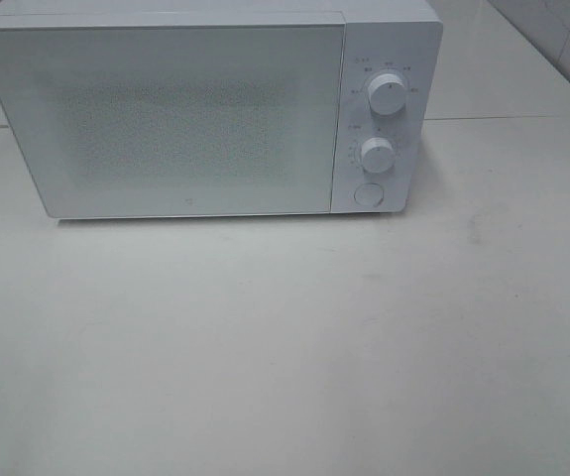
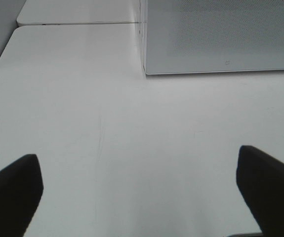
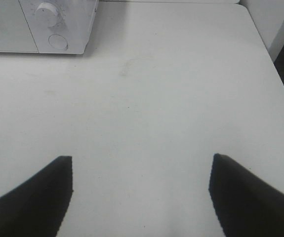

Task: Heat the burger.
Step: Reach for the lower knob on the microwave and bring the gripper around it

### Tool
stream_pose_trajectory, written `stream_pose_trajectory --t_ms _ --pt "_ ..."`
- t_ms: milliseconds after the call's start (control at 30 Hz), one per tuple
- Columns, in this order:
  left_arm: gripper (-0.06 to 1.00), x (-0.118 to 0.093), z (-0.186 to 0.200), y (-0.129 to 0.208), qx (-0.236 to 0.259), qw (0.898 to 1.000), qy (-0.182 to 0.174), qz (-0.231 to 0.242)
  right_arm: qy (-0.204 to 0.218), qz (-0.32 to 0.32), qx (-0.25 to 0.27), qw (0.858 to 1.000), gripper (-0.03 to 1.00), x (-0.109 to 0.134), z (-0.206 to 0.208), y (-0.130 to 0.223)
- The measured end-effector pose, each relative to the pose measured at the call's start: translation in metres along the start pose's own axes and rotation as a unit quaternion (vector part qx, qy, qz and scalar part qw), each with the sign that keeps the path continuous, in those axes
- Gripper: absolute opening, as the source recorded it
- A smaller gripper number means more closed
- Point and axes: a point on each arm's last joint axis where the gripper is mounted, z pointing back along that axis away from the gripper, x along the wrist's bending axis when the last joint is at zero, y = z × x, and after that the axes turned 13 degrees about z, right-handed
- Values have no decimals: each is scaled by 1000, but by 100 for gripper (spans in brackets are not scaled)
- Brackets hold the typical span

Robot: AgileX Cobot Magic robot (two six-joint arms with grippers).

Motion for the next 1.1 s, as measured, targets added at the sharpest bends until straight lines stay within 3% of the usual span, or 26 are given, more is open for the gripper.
stream_pose_trajectory --t_ms 433,600,1100 --pt "99 0 0 0 0 1000 0 0 0 0 -1 1000 76 0 1 -1" --pt "99 0 0 0 0 1000 0 0 7 -3 -35 999 76 -2 3 -10" --pt "99 0 0 0 0 1000 0 0 6 -6 -63 998 76 -9 -52 -55"
